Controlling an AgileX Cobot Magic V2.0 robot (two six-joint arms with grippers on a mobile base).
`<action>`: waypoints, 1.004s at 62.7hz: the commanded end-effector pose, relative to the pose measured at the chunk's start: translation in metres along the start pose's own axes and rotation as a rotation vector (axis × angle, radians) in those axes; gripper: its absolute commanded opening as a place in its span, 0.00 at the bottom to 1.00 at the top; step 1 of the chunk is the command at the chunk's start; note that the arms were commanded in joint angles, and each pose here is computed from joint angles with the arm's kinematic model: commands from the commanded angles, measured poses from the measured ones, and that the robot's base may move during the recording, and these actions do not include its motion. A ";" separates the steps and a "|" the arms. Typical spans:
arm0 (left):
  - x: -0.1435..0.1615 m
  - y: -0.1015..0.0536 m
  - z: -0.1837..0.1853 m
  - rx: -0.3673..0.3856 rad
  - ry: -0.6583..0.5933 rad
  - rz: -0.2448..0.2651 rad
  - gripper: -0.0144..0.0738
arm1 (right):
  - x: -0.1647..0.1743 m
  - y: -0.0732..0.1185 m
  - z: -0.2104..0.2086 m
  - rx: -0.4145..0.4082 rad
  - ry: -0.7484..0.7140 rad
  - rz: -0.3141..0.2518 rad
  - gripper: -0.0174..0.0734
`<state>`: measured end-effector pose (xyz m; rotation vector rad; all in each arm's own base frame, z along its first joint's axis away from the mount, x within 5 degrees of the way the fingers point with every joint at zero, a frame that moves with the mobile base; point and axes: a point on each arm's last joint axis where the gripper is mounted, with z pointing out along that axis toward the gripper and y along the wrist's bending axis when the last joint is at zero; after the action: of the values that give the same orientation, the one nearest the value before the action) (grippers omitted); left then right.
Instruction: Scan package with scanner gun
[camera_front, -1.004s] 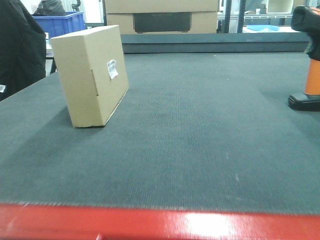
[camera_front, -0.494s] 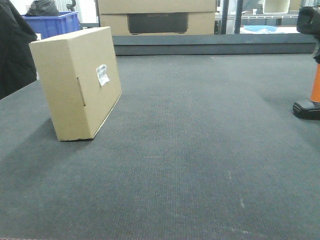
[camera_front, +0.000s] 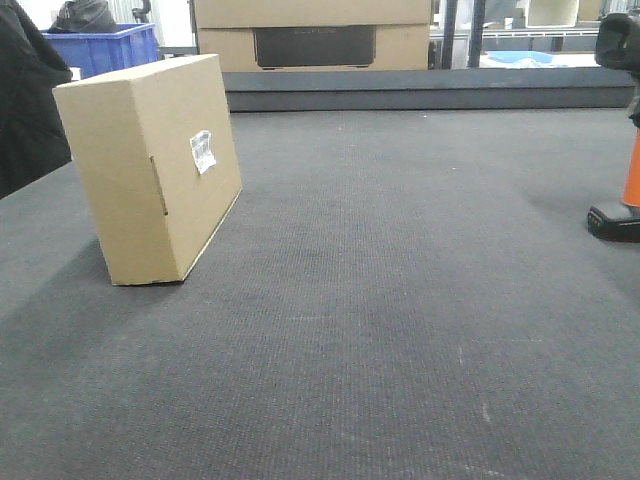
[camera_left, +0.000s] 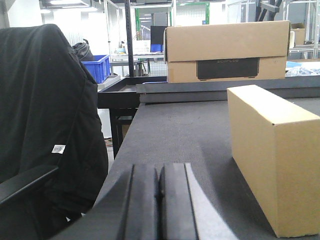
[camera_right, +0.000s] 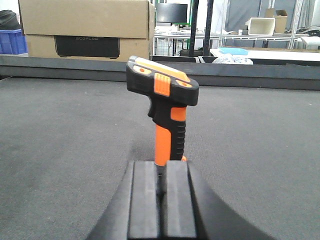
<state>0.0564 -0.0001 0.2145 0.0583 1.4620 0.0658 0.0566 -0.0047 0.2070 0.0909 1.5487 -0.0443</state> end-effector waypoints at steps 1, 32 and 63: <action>-0.006 0.001 -0.001 -0.005 0.001 -0.003 0.04 | -0.002 0.000 0.000 -0.001 -0.024 -0.003 0.01; -0.139 0.017 0.049 -0.032 0.628 -0.067 0.04 | -0.002 0.000 0.000 -0.001 -0.024 -0.003 0.01; -0.164 -0.026 0.181 0.244 0.765 -0.343 0.04 | -0.002 0.000 0.000 -0.001 -0.024 -0.003 0.01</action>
<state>0.2049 -0.0270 0.3902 -0.0847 2.1987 -0.3653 0.0566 -0.0047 0.2070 0.0909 1.5487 -0.0443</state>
